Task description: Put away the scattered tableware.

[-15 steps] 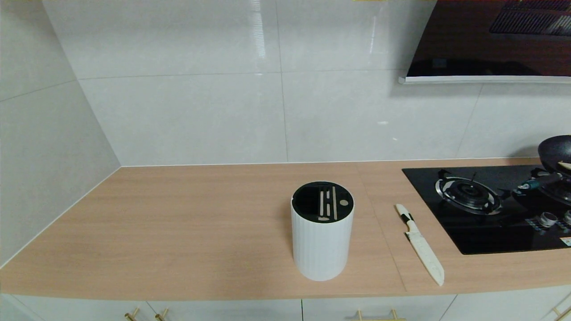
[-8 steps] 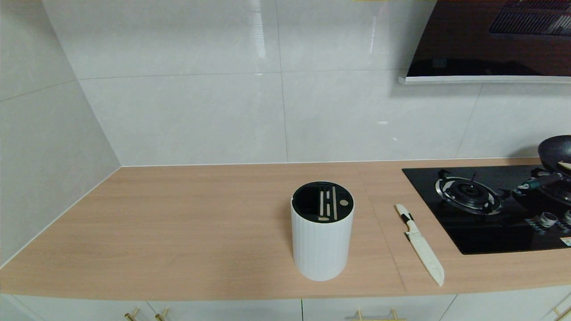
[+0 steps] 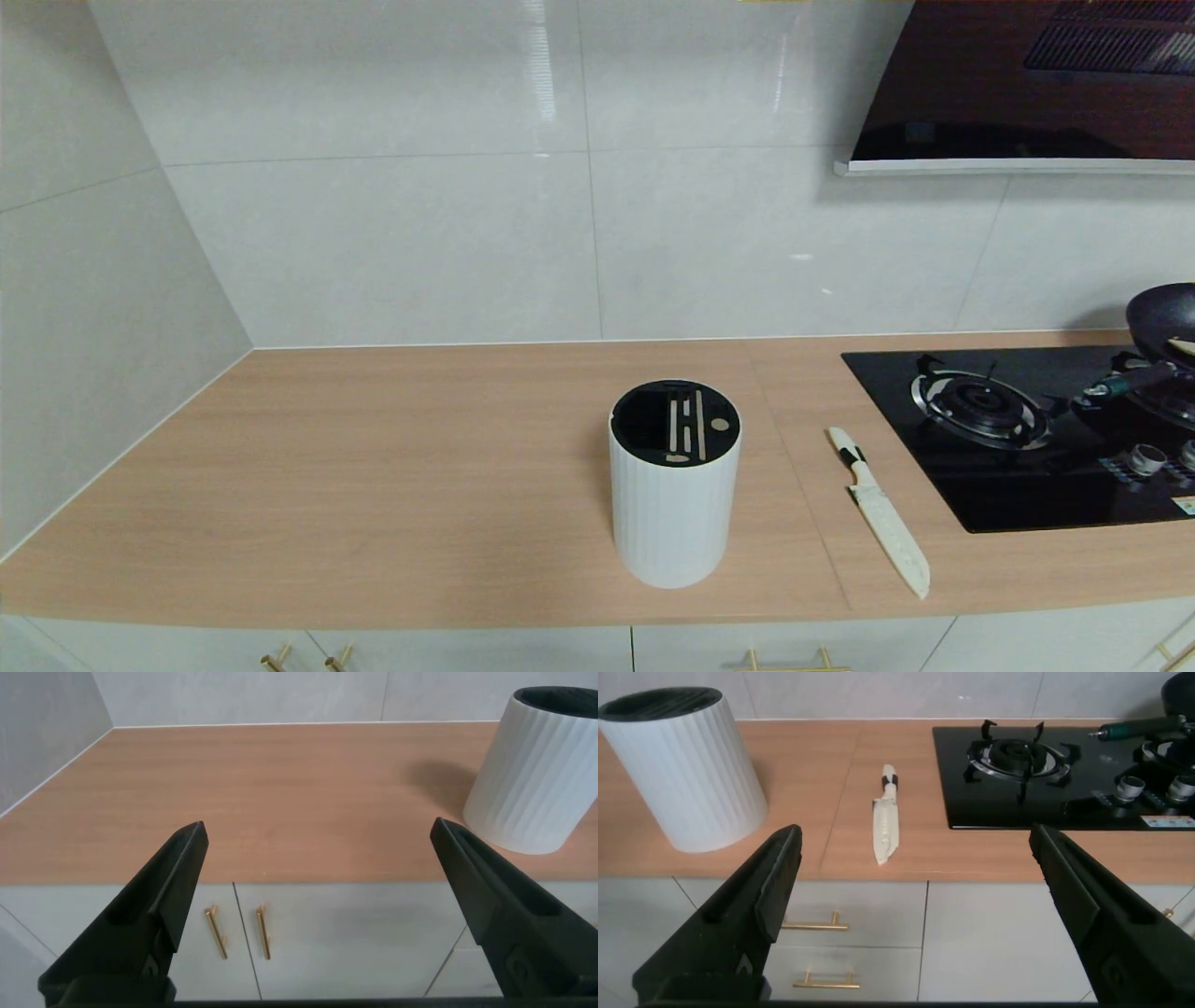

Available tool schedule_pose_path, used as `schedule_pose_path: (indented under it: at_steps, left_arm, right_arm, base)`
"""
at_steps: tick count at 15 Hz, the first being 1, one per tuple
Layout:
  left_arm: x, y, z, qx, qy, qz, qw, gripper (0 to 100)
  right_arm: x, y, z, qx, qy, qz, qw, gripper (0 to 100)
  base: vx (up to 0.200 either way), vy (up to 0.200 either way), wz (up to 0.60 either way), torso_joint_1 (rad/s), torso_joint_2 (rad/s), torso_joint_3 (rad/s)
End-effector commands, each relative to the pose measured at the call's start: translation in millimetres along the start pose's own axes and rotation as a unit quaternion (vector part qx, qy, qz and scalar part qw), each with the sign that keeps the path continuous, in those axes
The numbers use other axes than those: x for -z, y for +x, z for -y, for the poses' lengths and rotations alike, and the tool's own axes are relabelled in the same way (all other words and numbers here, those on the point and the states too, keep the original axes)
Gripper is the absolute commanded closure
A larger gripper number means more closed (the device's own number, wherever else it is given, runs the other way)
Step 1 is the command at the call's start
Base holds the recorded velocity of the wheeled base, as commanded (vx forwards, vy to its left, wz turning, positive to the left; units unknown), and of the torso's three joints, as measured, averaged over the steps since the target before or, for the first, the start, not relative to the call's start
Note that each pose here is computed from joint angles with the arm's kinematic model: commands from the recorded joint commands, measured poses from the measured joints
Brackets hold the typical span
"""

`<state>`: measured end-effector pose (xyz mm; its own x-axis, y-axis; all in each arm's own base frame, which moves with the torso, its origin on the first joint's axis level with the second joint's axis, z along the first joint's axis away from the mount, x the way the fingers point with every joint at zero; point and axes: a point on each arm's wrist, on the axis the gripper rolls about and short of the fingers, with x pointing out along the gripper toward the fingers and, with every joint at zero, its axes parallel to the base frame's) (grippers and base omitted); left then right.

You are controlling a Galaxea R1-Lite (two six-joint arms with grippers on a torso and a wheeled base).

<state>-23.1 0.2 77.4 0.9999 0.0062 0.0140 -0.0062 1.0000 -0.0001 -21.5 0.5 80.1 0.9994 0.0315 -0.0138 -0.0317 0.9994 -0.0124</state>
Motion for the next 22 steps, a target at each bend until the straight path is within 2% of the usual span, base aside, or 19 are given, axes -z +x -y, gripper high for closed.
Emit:
schedule_pose_path:
  at_steps: [1, 3, 4, 7, 10, 12, 15, 16, 19, 22]
  left_arm:
    - [0.0, 0, 0.0, 0.0, 0.0, 0.0, 1.0, 0]
    - [0.0, 0, 0.0, 0.0, 0.0, 0.0, 1.0, 0]
    - [0.0, 0, 0.0, 0.0, 0.0, 0.0, 1.0, 0]
    - [0.0, 0, 0.0, 0.0, 0.0, 0.0, 1.0, 0]
    - [0.0, 0, 0.0, 0.0, 0.0, 0.0, 1.0, 0]
    - [0.0, 0, 0.0, 0.0, 0.0, 0.0, 1.0, 0]
    - [0.0, 0, 0.0, -0.001, 0.0, 0.0, 1.0, 0]
    - [0.0, 0, 0.0, 0.0, 0.0, 0.0, 1.0, 0]
    - [0.0, 0, 0.0, 0.0, 0.0, 0.0, 1.0, 0]
    - [0.0, 0, 0.0, 0.0, 0.0, 0.0, 1.0, 0]
  right_arm:
    - [-76, -1, 1, -0.015, 0.004, 0.04, 0.999, 0]
    - [-124, 36, 1, -0.045, 0.007, -0.03, 0.999, 0]
    - [-139, 65, 0, -0.055, 0.007, -0.072, 0.996, 0]
    - [-155, 144, -9, -0.085, -0.003, -0.169, 0.982, 0]
    - [-153, 207, -18, -0.073, -0.014, -0.23, 0.97, 0]
    - [-143, 241, -22, -0.074, -0.014, -0.265, 0.961, 0]
    - [-98, 285, -27, -0.074, -0.015, -0.327, 0.942, 0]
    - [-92, 292, -28, -0.074, -0.014, -0.329, 0.941, 0]
    - [-45, 334, -33, -0.071, -0.018, -0.344, 0.936, 0]
    - [-14, 350, -33, -0.069, -0.018, -0.366, 0.928, 0]
  base:
    - [0.0, 0.0, 0.0, 0.0, 0.0, 0.0]
    - [0.0, 0.0, 0.0, 0.0, 0.0, 0.0]
    - [0.0, 0.0, 0.0, 0.0, 0.0, 0.0]
    - [0.0, 0.0, 0.0, 0.0, 0.0, 0.0]
    - [0.0, 0.0, 0.0, 0.0, 0.0, 0.0]
    - [0.0, 0.0, 0.0, 0.0, 0.0, 0.0]
    - [0.0, 0.0, 0.0, 0.0, 0.0, 0.0]
    - [0.0, 0.0, 0.0, 0.0, 0.0, 0.0]
    - [0.0, 0.0, 0.0, 0.0, 0.0, 0.0]
    - [0.0, 0.0, 0.0, 0.0, 0.0, 0.0]
